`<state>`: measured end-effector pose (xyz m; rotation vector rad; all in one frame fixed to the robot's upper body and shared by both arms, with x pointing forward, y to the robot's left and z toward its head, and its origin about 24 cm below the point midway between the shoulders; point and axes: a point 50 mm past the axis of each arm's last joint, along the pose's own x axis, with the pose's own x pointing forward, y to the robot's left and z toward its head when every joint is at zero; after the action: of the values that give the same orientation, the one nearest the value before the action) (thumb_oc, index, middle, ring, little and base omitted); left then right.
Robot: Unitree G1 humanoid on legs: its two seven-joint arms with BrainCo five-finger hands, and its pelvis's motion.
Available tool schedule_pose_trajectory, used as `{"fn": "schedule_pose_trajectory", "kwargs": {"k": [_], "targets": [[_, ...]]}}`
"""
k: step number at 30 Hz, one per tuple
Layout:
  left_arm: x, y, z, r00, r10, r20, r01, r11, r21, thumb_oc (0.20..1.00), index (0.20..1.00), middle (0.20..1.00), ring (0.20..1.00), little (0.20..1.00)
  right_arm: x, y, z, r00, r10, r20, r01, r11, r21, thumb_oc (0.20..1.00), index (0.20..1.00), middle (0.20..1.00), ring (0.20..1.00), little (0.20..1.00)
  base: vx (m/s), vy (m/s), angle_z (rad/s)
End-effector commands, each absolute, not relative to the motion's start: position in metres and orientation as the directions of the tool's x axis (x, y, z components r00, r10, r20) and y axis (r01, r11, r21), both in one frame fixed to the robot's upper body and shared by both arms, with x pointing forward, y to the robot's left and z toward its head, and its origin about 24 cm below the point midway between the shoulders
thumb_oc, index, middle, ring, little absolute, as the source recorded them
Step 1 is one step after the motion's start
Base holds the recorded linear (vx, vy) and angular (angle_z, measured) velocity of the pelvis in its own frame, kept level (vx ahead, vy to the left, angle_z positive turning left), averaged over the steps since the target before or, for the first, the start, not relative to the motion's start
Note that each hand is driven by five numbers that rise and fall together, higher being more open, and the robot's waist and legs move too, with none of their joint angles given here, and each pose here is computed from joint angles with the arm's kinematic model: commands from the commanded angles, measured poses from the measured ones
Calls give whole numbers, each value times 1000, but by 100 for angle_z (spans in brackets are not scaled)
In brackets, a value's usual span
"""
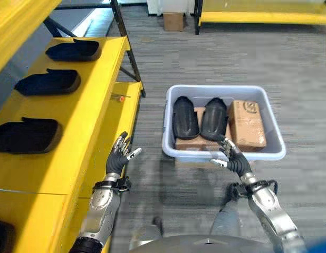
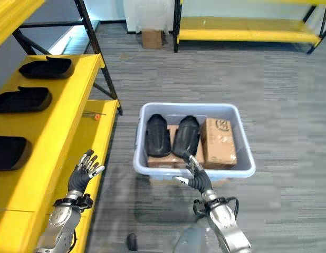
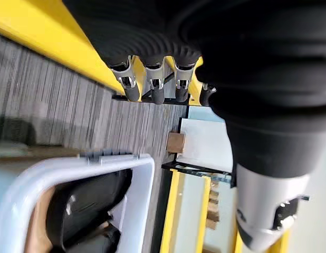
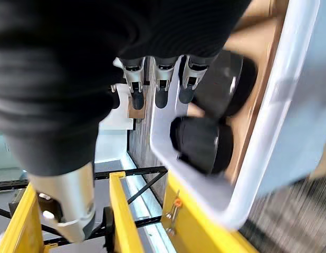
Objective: Move parts from the plastic box to the shelf.
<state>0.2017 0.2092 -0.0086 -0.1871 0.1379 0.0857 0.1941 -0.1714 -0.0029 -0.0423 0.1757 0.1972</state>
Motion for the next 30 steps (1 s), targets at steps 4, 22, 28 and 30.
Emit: {"fn": "schedule_pose_trajectory", "kwargs": {"k": [4, 22, 28, 30], "targets": [[207, 211, 20, 999, 39, 1, -38, 987, -157, 1000, 1000, 1000, 1000, 1000, 208, -180, 33, 980, 199, 1, -198, 979, -50, 1000, 1000, 1000, 1000, 1000, 234, -321, 20], [215, 210, 34, 998, 17, 53, -7, 982, -187, 1000, 1000, 1000, 1000, 1000, 214, -198, 37, 996, 82, 27, -81, 995, -54, 1000, 1000, 1000, 1000, 1000, 171, 60, -6], [214, 219, 32, 999, 35, 35, -30, 991, -134, 1000, 1000, 1000, 1000, 1000, 215, -192, 32, 996, 91, 3, -91, 995, -29, 1000, 1000, 1000, 1000, 1000, 99, 127, -39], [213, 220, 30, 999, 36, 25, -33, 991, -130, 1000, 1000, 1000, 1000, 1000, 215, -193, 33, 995, 95, 2, -95, 995, -40, 1000, 1000, 1000, 1000, 1000, 67, 18, -4]]}}
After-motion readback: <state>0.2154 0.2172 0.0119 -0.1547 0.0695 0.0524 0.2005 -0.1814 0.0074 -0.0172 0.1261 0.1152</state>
